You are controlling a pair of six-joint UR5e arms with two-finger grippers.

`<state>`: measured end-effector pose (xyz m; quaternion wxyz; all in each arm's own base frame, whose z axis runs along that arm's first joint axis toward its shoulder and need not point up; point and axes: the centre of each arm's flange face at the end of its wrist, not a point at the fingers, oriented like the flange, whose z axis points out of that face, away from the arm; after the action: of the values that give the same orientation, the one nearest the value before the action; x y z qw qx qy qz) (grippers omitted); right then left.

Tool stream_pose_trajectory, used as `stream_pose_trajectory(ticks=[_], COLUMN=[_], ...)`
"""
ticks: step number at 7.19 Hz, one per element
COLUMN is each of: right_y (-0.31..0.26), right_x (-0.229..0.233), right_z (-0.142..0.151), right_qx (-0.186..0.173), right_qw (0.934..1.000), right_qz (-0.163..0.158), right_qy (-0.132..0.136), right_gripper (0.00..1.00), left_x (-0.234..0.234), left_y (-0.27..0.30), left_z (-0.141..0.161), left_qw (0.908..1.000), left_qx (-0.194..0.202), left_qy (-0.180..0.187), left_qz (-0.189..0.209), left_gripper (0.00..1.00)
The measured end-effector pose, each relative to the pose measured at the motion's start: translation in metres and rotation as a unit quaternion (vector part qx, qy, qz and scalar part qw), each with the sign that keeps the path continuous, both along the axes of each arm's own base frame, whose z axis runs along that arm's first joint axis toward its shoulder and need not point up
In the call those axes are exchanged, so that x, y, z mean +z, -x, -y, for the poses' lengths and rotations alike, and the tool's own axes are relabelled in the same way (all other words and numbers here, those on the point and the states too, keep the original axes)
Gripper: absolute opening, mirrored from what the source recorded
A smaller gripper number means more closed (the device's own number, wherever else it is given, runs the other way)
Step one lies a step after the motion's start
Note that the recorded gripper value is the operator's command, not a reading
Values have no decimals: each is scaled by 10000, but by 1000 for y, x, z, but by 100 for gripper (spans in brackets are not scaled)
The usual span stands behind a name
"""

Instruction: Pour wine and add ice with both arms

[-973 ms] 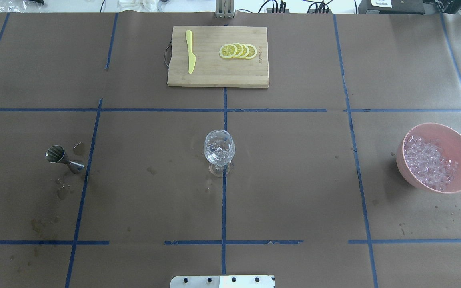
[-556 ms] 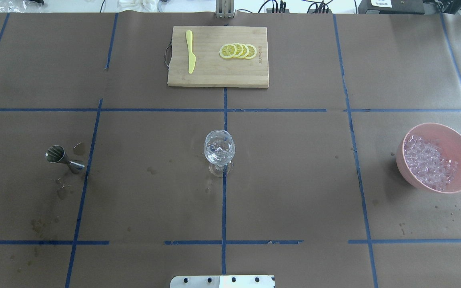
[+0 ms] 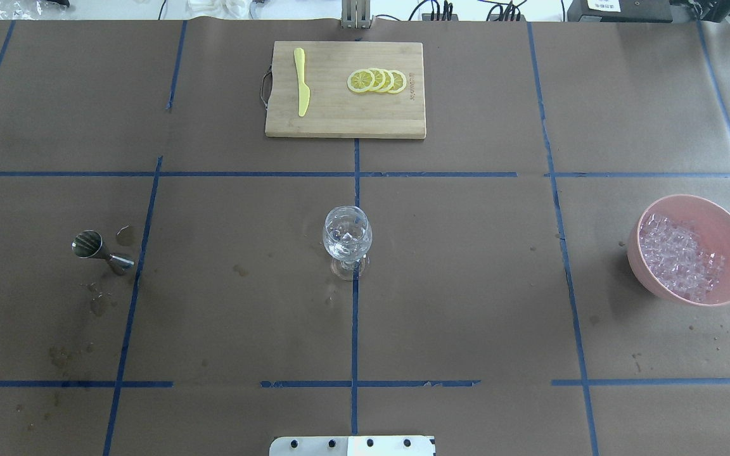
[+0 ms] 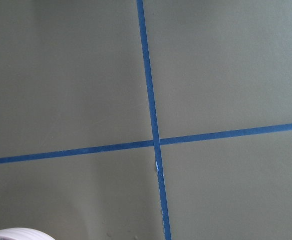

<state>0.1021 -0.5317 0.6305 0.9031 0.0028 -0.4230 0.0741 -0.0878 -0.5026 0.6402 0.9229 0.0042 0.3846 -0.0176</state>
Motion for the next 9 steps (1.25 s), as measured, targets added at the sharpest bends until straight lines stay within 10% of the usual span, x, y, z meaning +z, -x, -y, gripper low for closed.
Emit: stream_pose_trajectory(ticks=[4,9], right_y=[-8,-6], right_x=[-5,12], right_z=[0,-12], right_qx=[-250,-361], right_qw=[9971,9969], right_qz=[-619,-636], right_qy=[-364,-280], right_gripper=[100,100], left_x=[-1,-1], left_y=[0,-2], left_z=[1,3], left_qw=[10000,10000], left_qx=[18,32], left_qy=[-50,-28], left_qz=[17,11], left_gripper=[100,100])
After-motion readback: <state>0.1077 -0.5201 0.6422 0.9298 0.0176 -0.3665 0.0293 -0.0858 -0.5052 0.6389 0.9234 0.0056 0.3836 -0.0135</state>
